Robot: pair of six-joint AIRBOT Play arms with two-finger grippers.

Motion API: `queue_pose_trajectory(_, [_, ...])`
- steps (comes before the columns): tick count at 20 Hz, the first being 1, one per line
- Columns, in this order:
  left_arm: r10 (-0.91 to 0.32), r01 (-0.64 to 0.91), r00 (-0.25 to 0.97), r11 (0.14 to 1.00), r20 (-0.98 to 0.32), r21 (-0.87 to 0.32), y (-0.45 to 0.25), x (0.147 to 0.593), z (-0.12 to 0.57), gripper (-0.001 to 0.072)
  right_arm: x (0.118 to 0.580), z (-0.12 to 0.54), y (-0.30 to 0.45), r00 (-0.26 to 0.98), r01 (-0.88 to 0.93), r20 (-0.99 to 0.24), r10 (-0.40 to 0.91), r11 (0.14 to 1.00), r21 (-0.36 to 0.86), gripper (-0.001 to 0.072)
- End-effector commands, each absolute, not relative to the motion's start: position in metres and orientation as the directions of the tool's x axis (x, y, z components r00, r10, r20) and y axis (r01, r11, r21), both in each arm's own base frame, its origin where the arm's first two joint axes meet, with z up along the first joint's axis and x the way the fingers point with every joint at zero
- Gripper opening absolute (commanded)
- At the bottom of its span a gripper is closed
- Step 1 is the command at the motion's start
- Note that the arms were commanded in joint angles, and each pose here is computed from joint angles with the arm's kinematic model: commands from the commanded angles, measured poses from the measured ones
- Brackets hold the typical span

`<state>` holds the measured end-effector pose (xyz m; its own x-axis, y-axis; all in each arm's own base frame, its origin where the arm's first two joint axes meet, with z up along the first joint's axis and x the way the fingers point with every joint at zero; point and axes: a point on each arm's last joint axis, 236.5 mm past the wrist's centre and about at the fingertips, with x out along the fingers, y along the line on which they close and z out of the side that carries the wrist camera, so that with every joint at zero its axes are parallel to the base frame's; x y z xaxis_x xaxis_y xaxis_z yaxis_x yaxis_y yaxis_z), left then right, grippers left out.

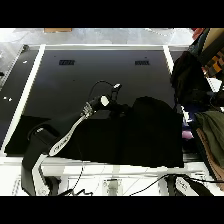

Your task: Fold the clothes and pants, and hang the long-sleeved shirts on hangers.

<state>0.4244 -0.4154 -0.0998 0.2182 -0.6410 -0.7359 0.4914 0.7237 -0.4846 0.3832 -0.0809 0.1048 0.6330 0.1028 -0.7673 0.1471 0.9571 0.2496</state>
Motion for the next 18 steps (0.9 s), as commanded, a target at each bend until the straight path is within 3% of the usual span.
queue_pose_trajectory(1, [-0.648,0.530,0.255,0.715,-0.718,-0.457,-0.419,0.434,-0.095,0.0008,0.383,0.104,-0.082,0.631,0.148,-0.770,0.097,0.959,0.242,0.0446])
queue_pose_trajectory(5, [-0.670,0.566,0.350,0.708,-0.655,-0.421,-0.423,0.464,-0.060,0.0010,0.380,0.102,-0.088,0.620,0.153,-0.781,0.072,0.966,0.211,0.0445])
queue_pose_trajectory(7, [-0.672,0.639,0.402,0.692,-0.622,-0.335,-0.416,0.481,-0.028,0.0009,0.378,0.099,-0.094,0.610,0.158,-0.791,0.048,0.971,0.181,0.0445])
queue_pose_trajectory(12, [-0.555,0.732,0.599,0.672,-0.577,0.114,-0.362,0.513,0.064,0.0009,0.377,0.099,-0.096,0.608,0.160,-0.793,0.039,0.972,0.170,0.0445])
queue_pose_trajectory(15, [-0.451,0.673,0.729,0.610,-0.515,0.418,-0.325,0.524,0.122,0.0010,0.378,0.099,-0.096,0.608,0.160,-0.793,0.038,0.972,0.169,0.0445])
queue_pose_trajectory(18, [-0.373,0.579,0.815,0.554,-0.443,0.598,-0.294,0.530,0.168,0.0009,0.378,0.099,-0.096,0.608,0.160,-0.793,0.038,0.973,0.169,0.0445])
